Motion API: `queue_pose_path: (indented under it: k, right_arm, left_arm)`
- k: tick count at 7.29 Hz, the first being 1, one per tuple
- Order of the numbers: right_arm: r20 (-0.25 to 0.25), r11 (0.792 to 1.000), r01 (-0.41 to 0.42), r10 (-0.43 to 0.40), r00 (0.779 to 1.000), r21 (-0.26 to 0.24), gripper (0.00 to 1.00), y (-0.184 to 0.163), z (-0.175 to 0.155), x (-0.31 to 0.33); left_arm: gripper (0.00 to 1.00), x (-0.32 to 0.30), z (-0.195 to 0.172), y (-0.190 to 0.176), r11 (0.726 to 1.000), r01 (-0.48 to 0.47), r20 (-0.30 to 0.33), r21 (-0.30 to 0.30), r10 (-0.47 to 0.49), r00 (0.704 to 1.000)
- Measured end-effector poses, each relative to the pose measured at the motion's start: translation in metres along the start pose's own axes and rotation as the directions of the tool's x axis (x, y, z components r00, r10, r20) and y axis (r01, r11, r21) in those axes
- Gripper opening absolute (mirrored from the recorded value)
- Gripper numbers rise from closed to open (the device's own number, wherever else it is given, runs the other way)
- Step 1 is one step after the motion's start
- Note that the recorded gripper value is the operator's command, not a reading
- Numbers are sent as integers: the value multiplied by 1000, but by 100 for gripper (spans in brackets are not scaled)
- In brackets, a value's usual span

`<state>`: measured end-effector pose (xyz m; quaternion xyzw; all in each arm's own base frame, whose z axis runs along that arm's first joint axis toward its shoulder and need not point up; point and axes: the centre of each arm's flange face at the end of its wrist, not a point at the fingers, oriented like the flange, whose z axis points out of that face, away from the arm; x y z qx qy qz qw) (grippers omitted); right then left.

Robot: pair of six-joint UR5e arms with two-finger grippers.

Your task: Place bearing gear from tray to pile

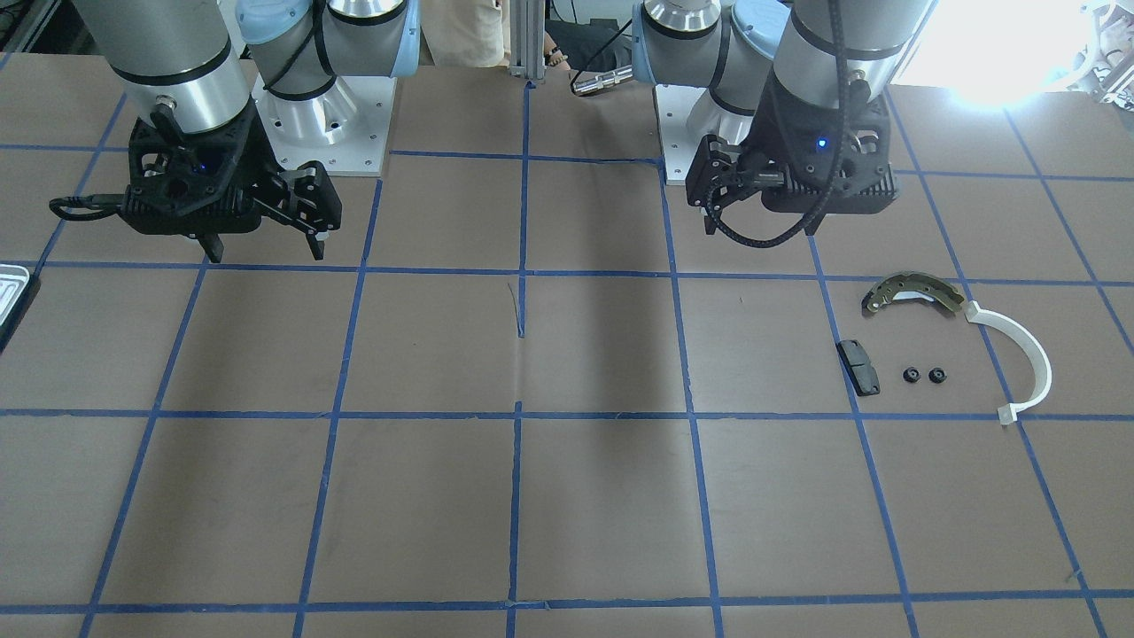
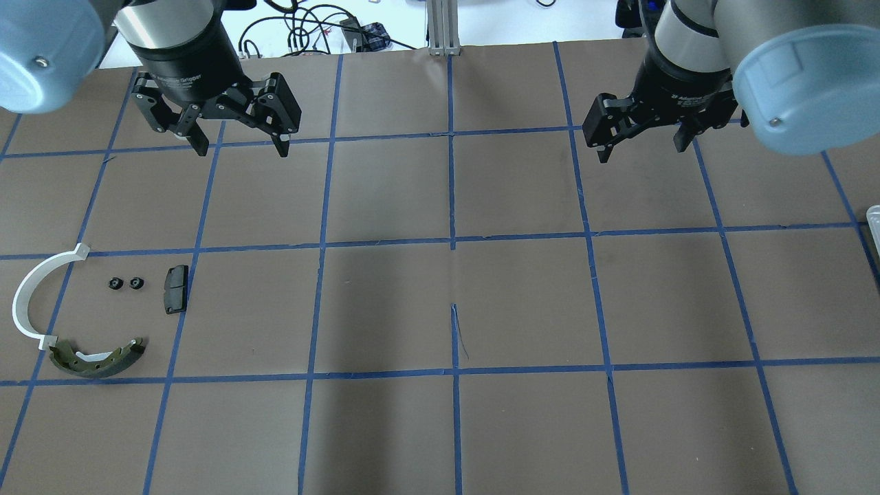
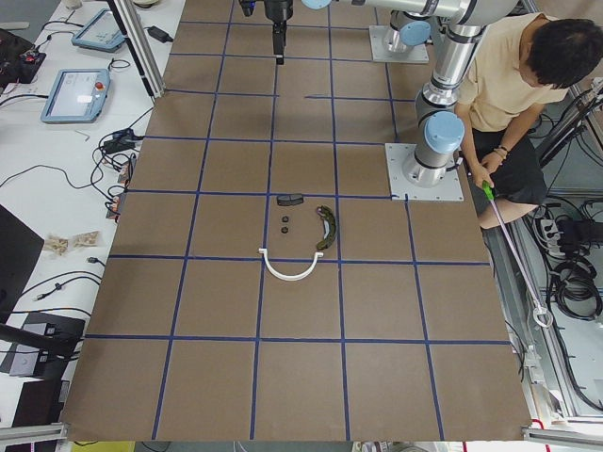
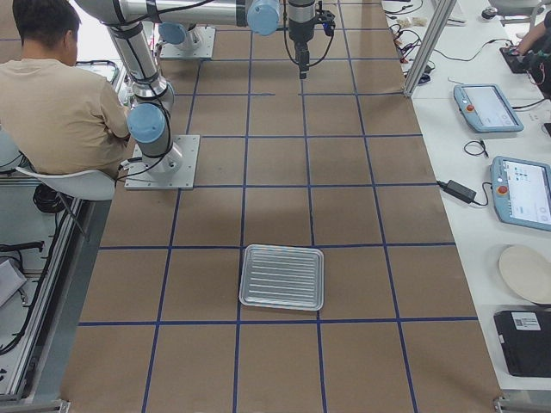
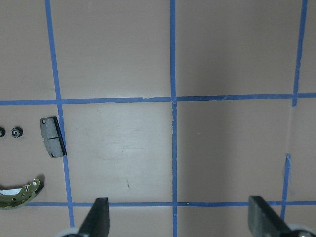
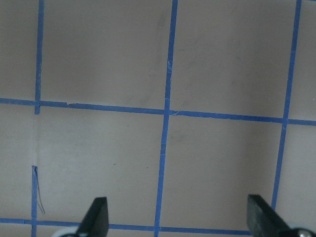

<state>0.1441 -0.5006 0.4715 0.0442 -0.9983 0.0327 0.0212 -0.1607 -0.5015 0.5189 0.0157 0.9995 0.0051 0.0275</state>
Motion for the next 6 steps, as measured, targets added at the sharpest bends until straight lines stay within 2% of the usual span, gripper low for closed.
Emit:
queue_pose_path:
  k: [3,6]
  right_arm:
    - [0,1000,1,-1,1000,-1,100,0,0,0]
    - [0,1000,0,0,1000,0,100,0,0,0]
  left_arm:
    - [100,-36,-8,13,999,-3,-22,48,4,1000]
    - [100,-52,-1,24,998,35,-60,48,-32,998]
